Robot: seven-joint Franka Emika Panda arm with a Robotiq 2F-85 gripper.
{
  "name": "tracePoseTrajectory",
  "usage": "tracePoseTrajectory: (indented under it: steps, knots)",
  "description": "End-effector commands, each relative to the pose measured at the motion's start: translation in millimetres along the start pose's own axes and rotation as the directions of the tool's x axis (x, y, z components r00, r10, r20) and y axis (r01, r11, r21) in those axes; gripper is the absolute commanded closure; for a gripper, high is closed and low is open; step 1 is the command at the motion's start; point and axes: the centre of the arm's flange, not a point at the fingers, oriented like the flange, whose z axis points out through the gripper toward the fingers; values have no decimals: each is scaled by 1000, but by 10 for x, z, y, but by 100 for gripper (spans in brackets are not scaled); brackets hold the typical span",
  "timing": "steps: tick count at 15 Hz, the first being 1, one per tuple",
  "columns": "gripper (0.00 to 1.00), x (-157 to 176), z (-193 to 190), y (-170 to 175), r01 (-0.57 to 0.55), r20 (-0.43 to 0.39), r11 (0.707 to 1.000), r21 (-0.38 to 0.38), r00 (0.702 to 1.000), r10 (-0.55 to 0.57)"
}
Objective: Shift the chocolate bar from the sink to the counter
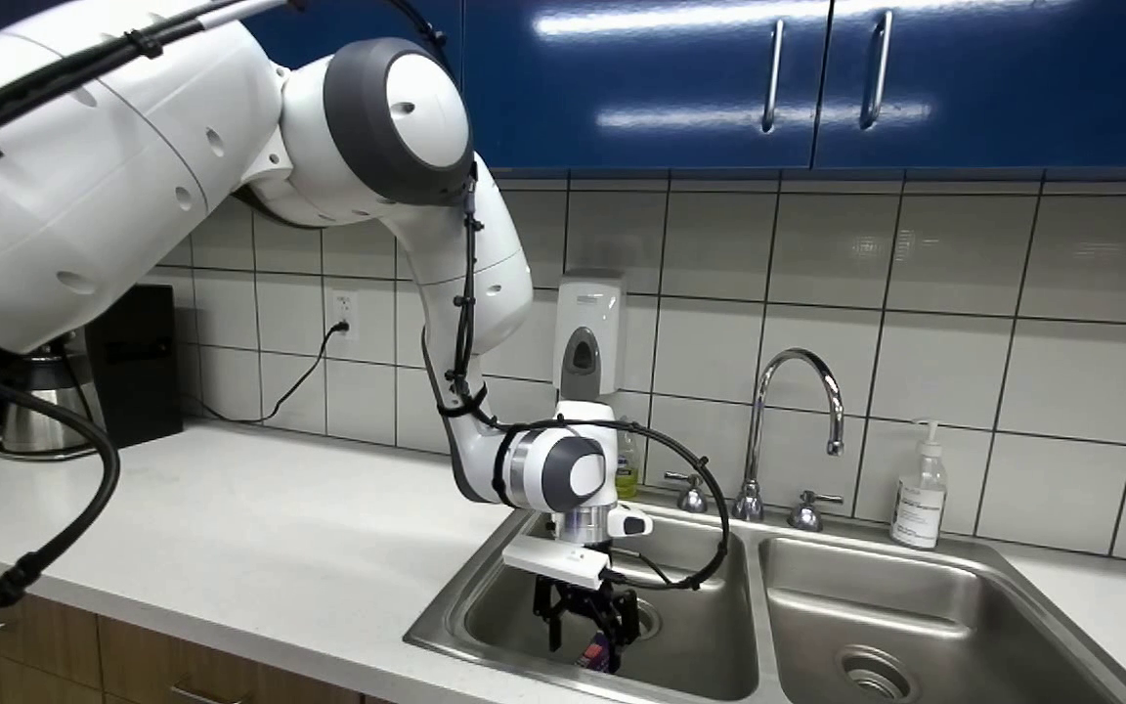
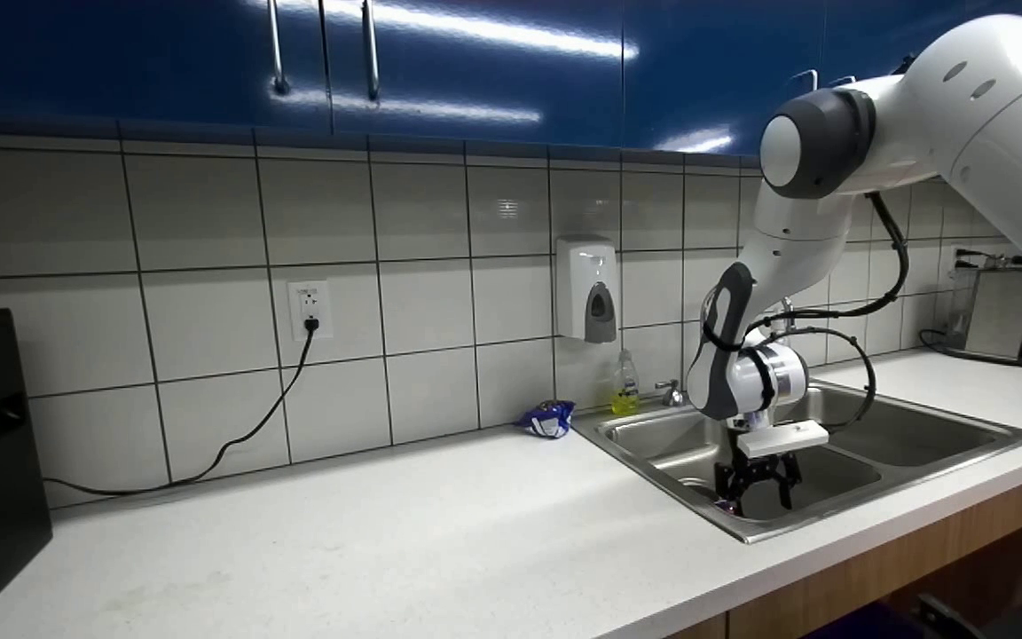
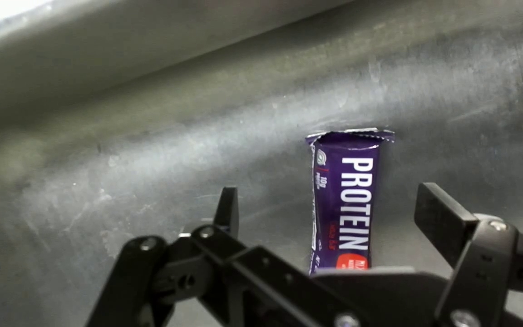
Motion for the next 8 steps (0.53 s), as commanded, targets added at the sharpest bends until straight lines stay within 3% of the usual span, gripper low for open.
tracePoseTrajectory:
  steps: [1, 8]
  knots:
    - [0, 64, -24, -14, -6, -8, 1000, -7, 1000, 6]
    - [0, 255, 44, -77, 1, -21, 1000, -12, 1000, -1]
